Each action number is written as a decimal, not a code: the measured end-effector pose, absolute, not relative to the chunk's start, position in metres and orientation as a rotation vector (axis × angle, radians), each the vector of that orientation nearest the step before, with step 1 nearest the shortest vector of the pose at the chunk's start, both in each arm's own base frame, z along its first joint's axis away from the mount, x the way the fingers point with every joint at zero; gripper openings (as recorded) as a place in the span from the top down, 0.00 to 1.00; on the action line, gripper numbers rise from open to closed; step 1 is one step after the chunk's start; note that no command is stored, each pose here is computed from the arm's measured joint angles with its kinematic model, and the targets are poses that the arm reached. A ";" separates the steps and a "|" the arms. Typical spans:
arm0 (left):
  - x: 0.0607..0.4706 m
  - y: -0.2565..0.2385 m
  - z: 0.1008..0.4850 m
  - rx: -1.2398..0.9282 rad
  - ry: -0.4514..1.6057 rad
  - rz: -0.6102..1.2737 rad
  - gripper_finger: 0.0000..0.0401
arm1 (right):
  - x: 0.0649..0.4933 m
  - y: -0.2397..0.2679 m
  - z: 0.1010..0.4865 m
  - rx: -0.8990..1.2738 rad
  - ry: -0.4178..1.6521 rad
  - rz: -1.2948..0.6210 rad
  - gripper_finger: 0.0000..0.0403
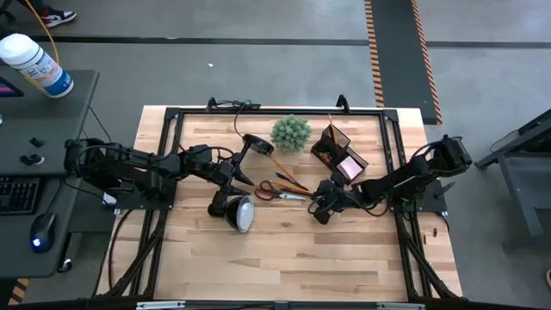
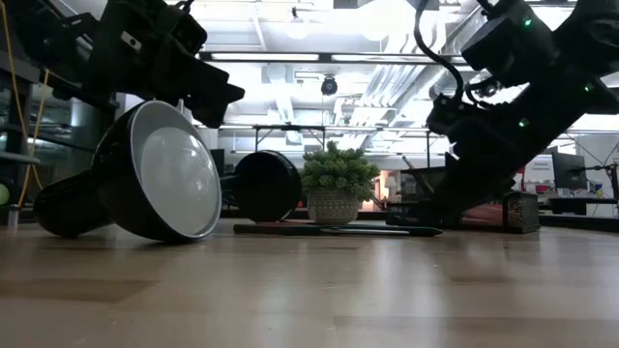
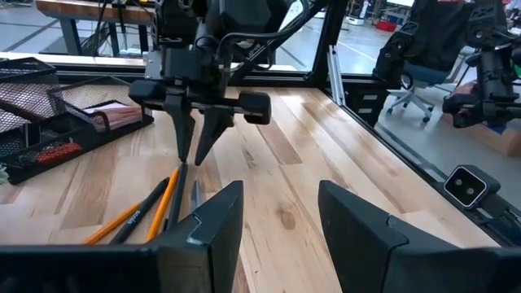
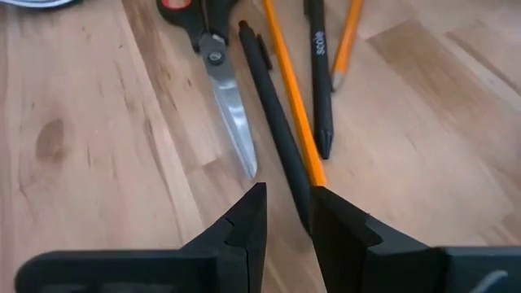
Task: Pick and place office supplies into organizer
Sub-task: Put the bottom pen into the top left section of the desk organizer
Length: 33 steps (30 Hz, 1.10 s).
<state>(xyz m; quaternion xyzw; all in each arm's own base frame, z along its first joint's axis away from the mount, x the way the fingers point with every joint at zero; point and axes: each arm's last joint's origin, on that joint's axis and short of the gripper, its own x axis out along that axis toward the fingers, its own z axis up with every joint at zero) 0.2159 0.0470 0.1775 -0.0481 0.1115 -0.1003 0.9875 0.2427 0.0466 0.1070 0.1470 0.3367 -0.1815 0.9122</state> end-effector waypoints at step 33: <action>0.216 0.047 0.178 -0.096 0.224 -0.201 0.63 | 0.238 0.046 0.102 0.335 0.762 -0.389 0.79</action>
